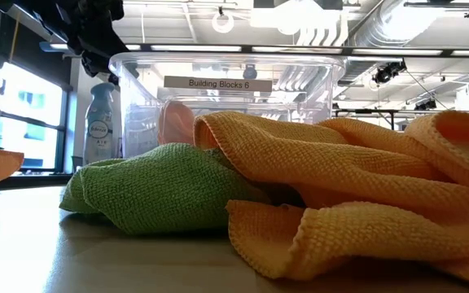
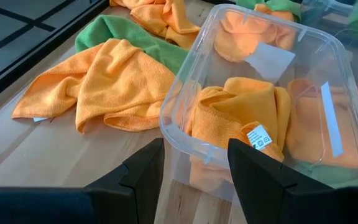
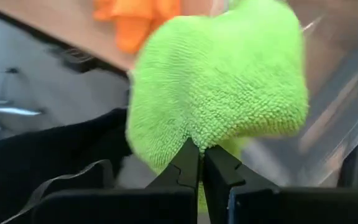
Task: Sort microfiber towel by color & place in baskets
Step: Put the green towel into the bottom transparent bin
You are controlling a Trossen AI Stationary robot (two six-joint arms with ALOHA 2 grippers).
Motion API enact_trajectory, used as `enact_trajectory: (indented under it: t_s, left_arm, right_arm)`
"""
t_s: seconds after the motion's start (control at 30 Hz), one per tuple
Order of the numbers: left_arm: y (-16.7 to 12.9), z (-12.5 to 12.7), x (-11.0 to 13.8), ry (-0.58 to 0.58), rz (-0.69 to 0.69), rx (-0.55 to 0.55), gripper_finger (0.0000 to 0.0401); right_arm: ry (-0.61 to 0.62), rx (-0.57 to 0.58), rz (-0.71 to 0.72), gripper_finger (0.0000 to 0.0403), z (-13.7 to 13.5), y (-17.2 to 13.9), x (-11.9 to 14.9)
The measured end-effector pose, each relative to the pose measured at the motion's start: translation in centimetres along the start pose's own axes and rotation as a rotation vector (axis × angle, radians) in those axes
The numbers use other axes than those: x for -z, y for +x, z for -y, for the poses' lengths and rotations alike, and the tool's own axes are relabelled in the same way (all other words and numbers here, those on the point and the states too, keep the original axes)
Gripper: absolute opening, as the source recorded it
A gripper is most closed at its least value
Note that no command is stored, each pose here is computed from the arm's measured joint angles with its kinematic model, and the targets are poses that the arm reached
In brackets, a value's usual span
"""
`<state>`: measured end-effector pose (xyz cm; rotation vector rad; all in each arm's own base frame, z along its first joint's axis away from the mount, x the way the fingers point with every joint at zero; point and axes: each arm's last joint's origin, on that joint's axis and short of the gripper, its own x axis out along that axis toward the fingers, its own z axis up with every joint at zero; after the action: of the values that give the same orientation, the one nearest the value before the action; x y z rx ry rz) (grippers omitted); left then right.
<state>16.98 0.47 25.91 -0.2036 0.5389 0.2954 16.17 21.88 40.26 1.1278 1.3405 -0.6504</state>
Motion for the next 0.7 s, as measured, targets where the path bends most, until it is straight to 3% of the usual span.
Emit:
enact_trajectory:
  t_s: [0.13, 0.23, 0.33, 0.7]
  left_arm:
    - [0.0, 0.0, 0.0, -0.001, 0.0, 0.0, 0.0168]
    - [0.0, 0.0, 0.0, -0.002, 0.0, 0.0, 0.0168]
    - [0.0, 0.0, 0.0, -0.002, 0.0, 0.0, 0.0168]
    - [0.0, 0.1, -0.1, -0.003, 0.003, 0.017, 0.0168]
  right_arm:
    - [-0.077, 0.213, -0.084, 0.0, 0.7, 3.6, -0.6]
    - [-0.137, 0.31, -0.115, 0.0, 1.2, 5.6, -1.1]
    - [-0.247, 0.342, -0.09, 0.0, 1.6, 6.8, -1.4]
    - [-0.877, 0.401, -0.144, 0.0, 2.6, 9.5, -2.1]
